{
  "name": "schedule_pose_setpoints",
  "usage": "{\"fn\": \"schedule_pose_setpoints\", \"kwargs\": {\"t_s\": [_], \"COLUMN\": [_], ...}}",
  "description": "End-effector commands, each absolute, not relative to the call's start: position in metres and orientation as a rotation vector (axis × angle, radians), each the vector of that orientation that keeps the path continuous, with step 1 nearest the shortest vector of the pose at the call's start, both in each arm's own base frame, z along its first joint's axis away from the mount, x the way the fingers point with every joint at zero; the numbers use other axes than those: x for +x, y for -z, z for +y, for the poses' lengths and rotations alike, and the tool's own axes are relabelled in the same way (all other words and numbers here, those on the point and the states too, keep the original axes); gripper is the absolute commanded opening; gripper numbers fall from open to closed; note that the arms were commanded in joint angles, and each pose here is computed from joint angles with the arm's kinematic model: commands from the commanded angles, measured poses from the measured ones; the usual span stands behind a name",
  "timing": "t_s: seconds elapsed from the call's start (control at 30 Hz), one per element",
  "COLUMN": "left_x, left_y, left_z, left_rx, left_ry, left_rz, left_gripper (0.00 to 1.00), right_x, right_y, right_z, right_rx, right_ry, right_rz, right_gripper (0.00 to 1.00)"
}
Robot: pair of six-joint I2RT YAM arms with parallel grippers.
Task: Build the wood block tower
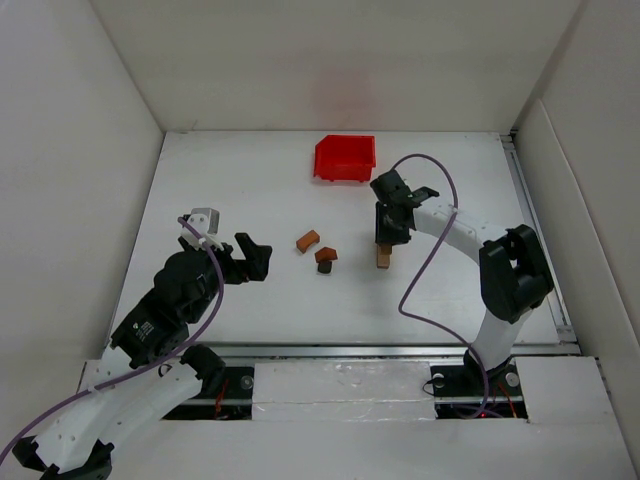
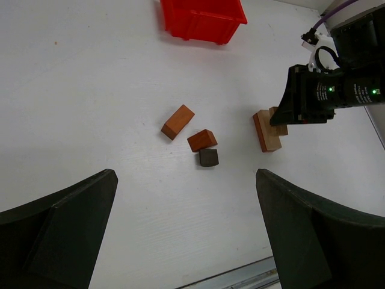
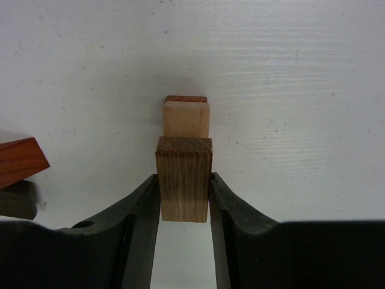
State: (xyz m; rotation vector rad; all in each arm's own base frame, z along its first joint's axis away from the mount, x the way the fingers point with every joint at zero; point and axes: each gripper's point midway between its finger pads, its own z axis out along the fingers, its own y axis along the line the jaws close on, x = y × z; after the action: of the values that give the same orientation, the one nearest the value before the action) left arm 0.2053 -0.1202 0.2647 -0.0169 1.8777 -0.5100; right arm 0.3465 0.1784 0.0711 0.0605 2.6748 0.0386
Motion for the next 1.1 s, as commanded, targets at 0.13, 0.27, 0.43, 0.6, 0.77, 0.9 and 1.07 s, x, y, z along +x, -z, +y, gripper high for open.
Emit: {"fn": "schedule_pose_setpoints", "kwargs": {"t_s": [0.13, 0.27, 0.43, 0.6, 0.77, 0.9, 1.07], "left_x": [0.2091, 0.2092, 0.2093, 0.2099, 0.2097, 0.2098, 0.2099], "left_y": [-0.271, -0.271, -0.271, -0.27, -0.2693, -0.2693, -0.2689], "left_z": [-0.1251, -0.1248, -0.1249, -0.1251, -0.1249, -0.1254, -0.1258], "left_rx": [-0.019, -0.02, -0.02, -0.022, -0.02, -0.02, -0.019], "left_ry": [0.533, 0.531, 0.531, 0.529, 0.526, 0.529, 0.53], "left_rz": [1.848, 1.847, 1.849, 1.852, 1.854, 1.853, 1.855], "left_gripper": [0.99, 0.99, 0.99, 0.99, 0.99, 0.99, 0.99], "right_x": [0.3532, 0.3518, 0.3525, 0.3509, 0.3512, 0.352, 0.3528], "right_y": [-0.0723, -0.0723, -0.0697, -0.0671, -0.0647, -0.0659, -0.0669], "right_z": [0.1807, 0.1841, 0.1846, 0.186, 0.1862, 0.1866, 0.1878], "right_rx": [0.067, 0.059, 0.061, 0.059, 0.059, 0.06, 0.061], "right_ry": [-0.06, -0.066, -0.064, -0.054, -0.052, -0.055, -0.062], "right_rz": [2.651, 2.649, 2.651, 2.651, 2.653, 2.649, 2.647], "right_gripper": [0.16, 0.19, 0.2, 0.22, 0.23, 0.24, 0.28]}}
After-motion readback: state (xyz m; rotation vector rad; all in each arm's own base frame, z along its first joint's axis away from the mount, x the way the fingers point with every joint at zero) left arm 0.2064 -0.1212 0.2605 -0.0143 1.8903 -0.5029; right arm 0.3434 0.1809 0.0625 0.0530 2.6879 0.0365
